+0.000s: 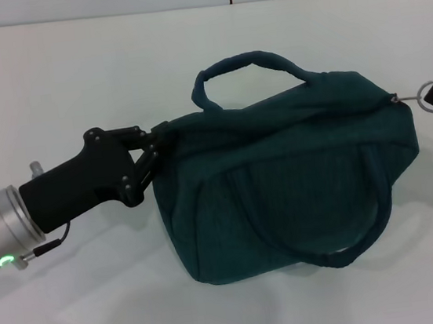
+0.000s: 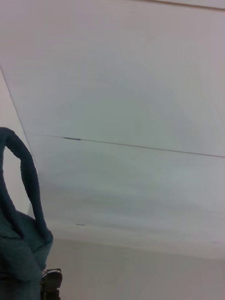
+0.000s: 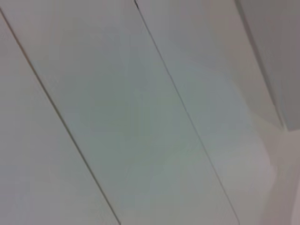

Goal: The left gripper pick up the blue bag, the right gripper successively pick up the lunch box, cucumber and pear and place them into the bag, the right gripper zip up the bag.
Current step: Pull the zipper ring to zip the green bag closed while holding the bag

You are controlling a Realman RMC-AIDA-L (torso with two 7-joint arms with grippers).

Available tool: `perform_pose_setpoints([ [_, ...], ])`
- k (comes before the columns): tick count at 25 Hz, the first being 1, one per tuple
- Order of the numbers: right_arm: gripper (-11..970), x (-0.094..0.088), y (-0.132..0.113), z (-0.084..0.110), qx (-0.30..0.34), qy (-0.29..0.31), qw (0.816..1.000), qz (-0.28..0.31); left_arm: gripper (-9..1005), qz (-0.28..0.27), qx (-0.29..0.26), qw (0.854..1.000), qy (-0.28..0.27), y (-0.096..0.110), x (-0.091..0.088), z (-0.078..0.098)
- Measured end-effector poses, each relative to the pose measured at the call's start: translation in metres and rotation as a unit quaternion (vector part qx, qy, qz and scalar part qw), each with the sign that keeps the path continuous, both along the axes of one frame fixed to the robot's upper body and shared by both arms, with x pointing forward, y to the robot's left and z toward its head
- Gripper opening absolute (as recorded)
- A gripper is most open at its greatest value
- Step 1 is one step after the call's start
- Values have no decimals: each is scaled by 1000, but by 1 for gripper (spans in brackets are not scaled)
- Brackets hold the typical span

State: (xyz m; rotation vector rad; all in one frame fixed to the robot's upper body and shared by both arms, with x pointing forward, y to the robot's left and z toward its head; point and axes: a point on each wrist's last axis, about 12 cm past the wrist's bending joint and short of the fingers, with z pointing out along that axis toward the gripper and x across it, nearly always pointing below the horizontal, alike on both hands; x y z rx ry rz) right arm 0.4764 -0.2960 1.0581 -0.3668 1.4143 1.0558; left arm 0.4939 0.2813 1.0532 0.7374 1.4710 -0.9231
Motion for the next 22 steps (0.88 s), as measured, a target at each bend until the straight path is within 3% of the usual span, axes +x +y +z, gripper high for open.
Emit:
perform_pose_setpoints([
  [13, 11, -2, -3, 0, -2, 0, 1000, -4, 180, 3, -8, 1000, 0, -2, 2, 2],
  [22, 12, 5, 3, 5, 2, -11, 1000, 9, 217, -37, -53, 998, 19, -8, 14, 24],
])
